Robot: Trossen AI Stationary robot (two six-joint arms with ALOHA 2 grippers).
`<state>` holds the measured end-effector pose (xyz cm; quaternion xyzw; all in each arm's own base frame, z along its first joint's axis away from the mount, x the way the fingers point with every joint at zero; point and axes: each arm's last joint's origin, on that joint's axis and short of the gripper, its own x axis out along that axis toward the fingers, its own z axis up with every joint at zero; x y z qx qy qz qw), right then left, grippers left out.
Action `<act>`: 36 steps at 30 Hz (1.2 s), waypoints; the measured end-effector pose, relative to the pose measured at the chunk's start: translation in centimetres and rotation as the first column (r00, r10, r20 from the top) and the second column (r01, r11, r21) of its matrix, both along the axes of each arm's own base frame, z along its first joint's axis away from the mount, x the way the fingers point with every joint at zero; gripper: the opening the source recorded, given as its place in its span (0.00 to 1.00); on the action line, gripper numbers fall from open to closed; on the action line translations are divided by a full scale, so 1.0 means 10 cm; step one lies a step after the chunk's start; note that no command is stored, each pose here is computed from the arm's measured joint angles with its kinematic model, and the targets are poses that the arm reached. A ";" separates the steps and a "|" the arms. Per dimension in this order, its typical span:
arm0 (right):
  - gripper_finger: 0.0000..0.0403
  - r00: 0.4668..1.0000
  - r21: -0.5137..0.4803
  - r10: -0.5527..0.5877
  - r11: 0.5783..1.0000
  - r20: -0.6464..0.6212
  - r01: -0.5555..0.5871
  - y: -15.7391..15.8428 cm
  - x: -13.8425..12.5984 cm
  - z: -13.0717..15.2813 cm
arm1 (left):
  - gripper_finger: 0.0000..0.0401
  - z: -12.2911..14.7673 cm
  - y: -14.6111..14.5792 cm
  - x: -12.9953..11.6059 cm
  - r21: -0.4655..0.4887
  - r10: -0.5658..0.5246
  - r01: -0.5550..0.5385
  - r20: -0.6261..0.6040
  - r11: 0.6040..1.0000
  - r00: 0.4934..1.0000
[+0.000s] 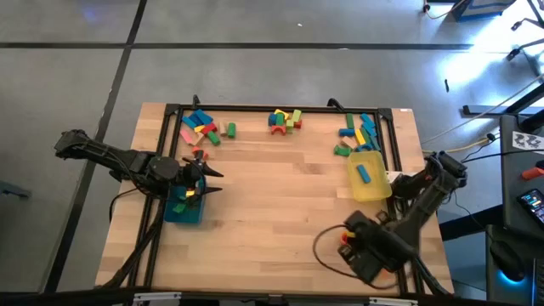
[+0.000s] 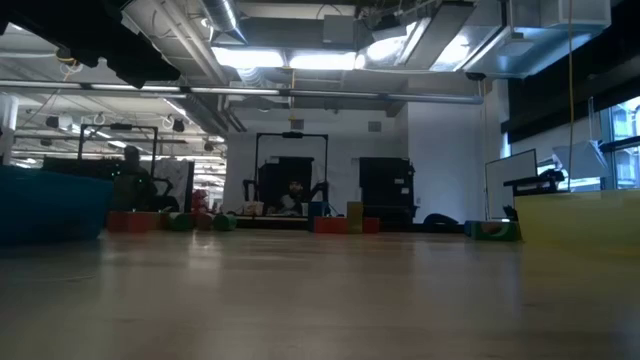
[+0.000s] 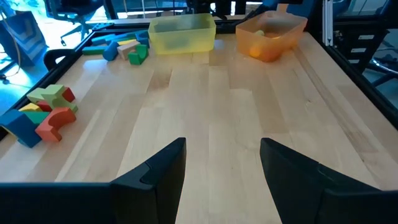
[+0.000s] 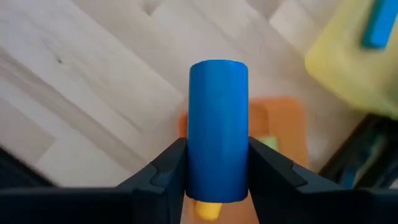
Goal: Sort blocks by size
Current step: Put the blue cylindrical block into the orange bin
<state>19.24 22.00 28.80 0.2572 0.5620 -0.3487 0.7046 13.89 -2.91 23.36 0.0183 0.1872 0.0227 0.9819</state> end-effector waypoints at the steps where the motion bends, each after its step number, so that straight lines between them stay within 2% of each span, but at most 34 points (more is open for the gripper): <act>1: 0.35 1.000 0.000 -0.023 1.000 0.009 0.023 0.04 -0.06 0.01 | 0.48 0.00 0.00 0.00 0.000 0.000 0.000 0.000 1.000 1.000; 7: 0.36 0.988 -0.043 -0.147 0.988 0.052 0.149 0.18 -0.36 -0.05 | 0.48 0.00 0.00 0.00 -0.001 0.001 -0.001 0.000 1.000 1.000; 10: 0.36 0.984 -0.062 -0.165 0.984 0.067 0.169 0.20 -0.44 -0.14 | 0.48 0.00 0.00 0.00 -0.001 0.000 0.000 0.003 1.000 1.000; 19: 0.36 0.985 -0.060 -0.160 0.985 0.065 0.164 0.18 -0.46 -0.55 | 0.48 0.02 0.00 0.01 -0.005 0.001 -0.001 0.017 1.000 1.000; 28: 0.36 0.984 0.012 -0.177 0.984 0.028 0.177 0.15 -0.50 -0.98 | 0.48 0.02 0.00 0.01 -0.005 0.001 0.000 0.017 1.000 1.000; 36: 0.36 0.982 0.020 -0.184 0.983 0.034 0.184 0.06 -0.55 -1.23 | 0.48 0.02 0.00 0.01 -0.005 0.001 0.000 0.017 1.000 1.000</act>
